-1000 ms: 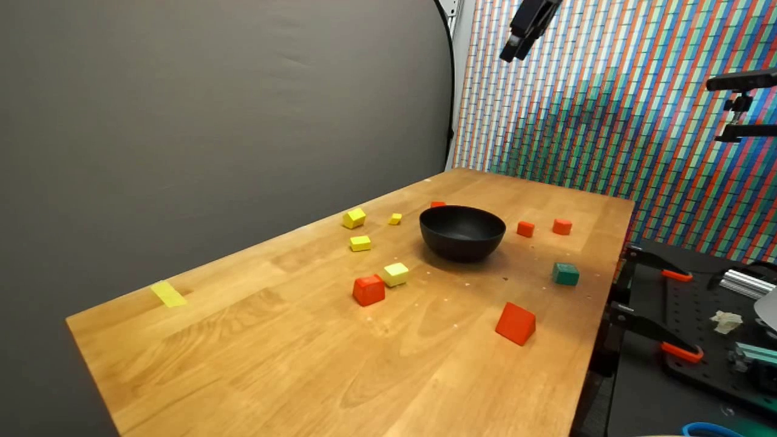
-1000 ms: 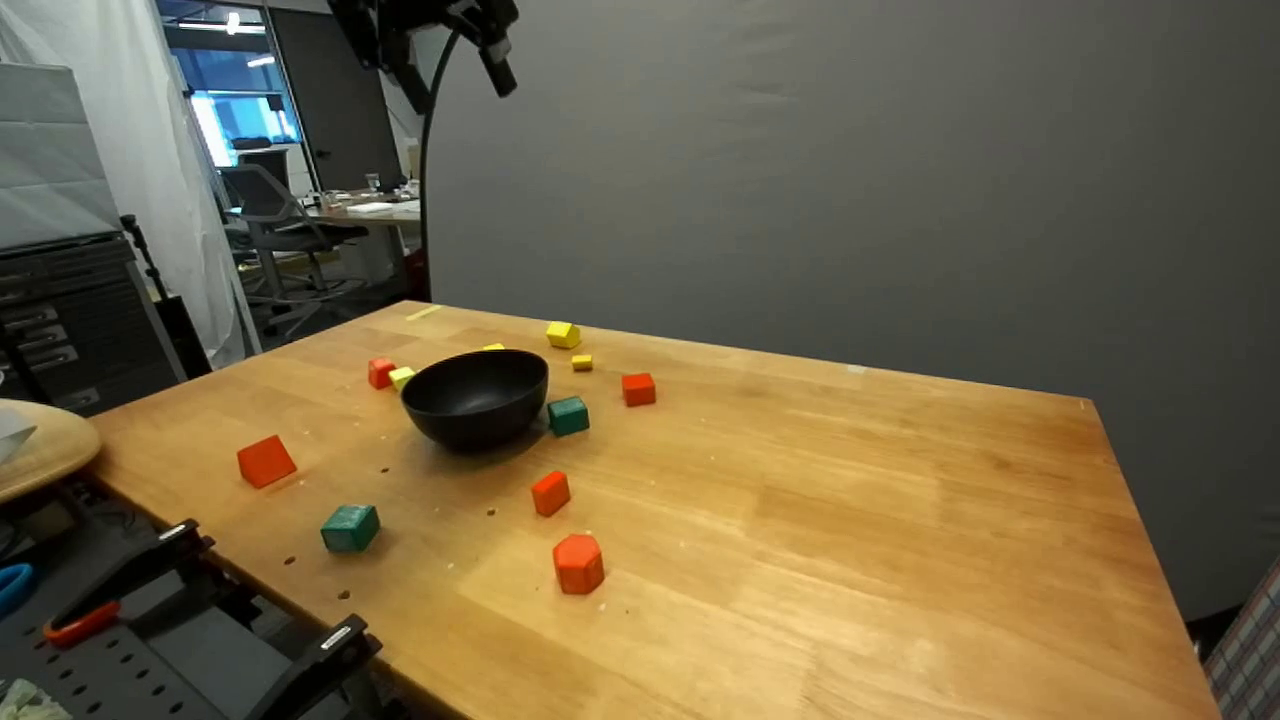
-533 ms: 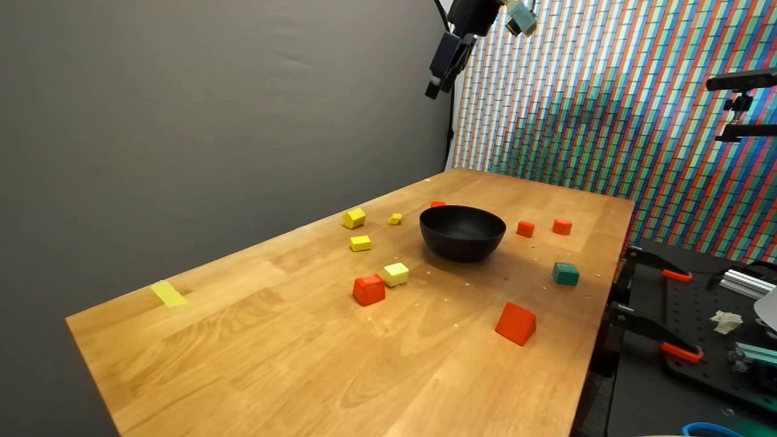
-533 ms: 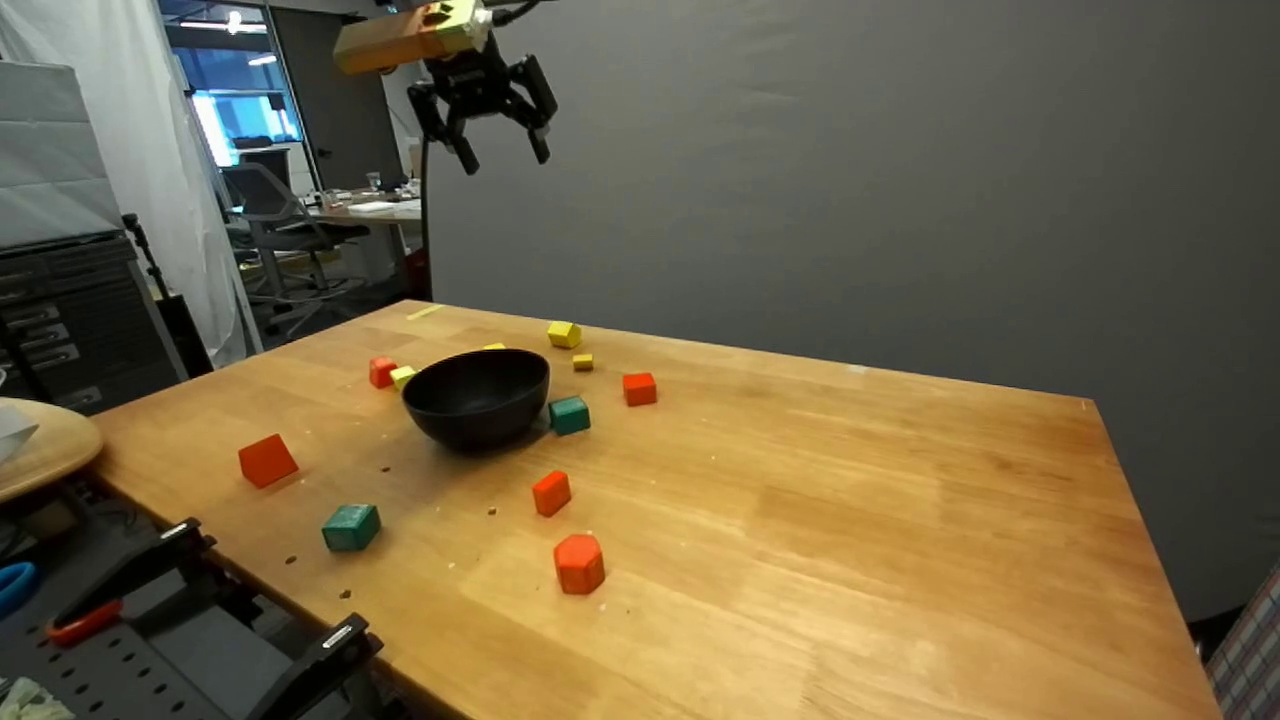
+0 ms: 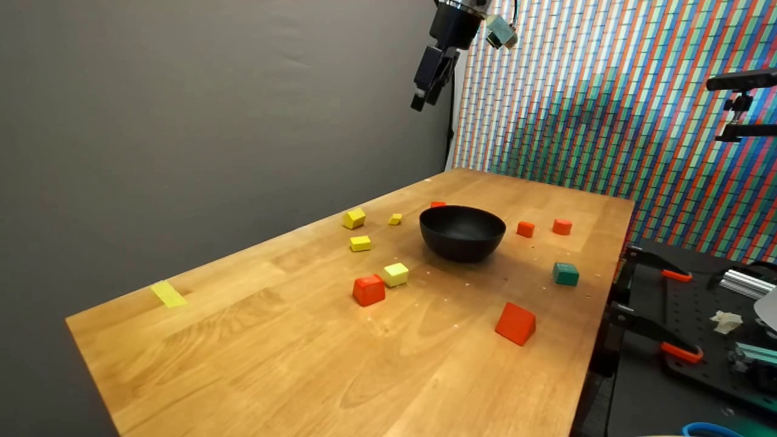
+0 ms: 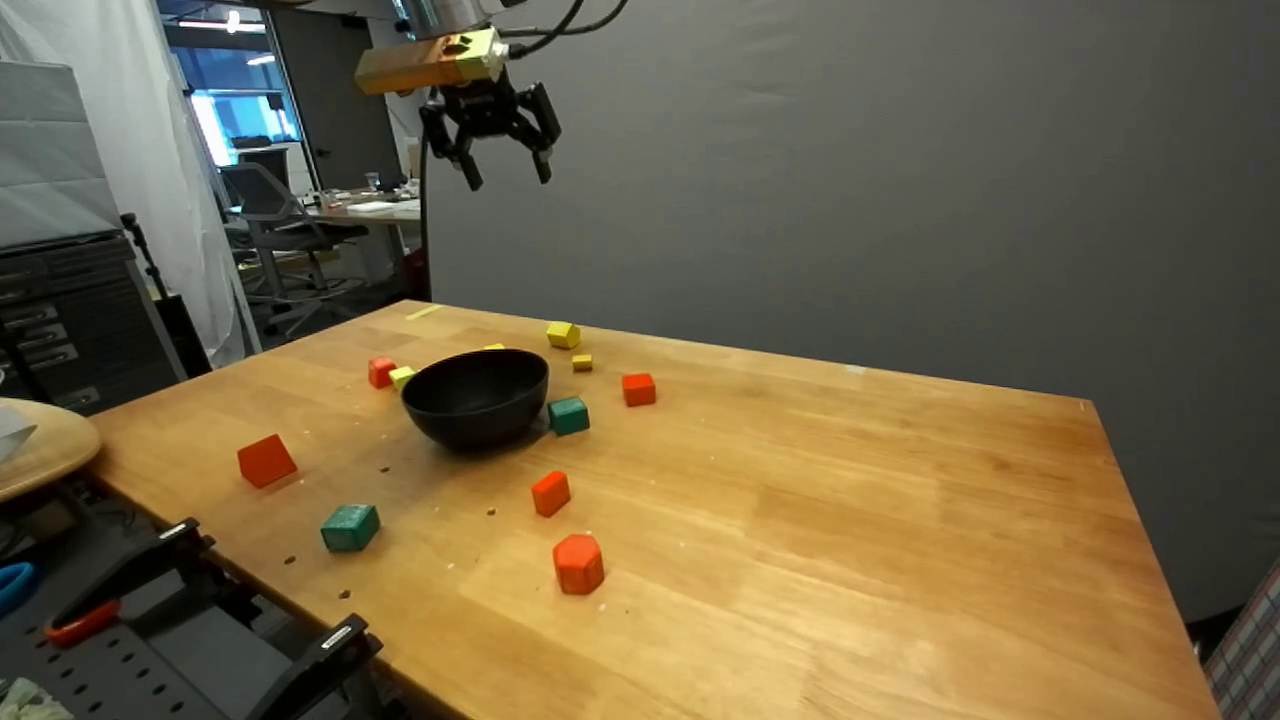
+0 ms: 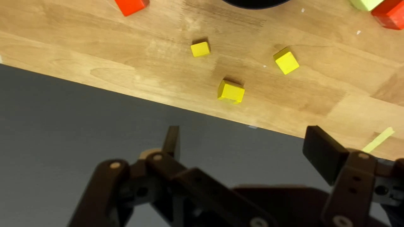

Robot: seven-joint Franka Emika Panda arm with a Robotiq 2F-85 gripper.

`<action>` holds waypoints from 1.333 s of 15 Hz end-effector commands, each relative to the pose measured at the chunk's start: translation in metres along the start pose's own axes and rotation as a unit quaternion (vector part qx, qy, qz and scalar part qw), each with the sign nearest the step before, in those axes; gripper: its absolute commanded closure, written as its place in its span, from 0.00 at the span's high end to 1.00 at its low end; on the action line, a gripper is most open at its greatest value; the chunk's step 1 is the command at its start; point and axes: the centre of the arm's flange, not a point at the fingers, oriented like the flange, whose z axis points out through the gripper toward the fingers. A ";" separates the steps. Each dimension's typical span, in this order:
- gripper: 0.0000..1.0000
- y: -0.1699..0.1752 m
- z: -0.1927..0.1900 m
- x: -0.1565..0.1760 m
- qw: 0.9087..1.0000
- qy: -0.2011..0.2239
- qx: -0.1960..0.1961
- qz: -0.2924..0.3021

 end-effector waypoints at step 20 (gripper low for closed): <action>0.74 -0.020 0.275 0.113 0.991 -0.083 0.013 0.103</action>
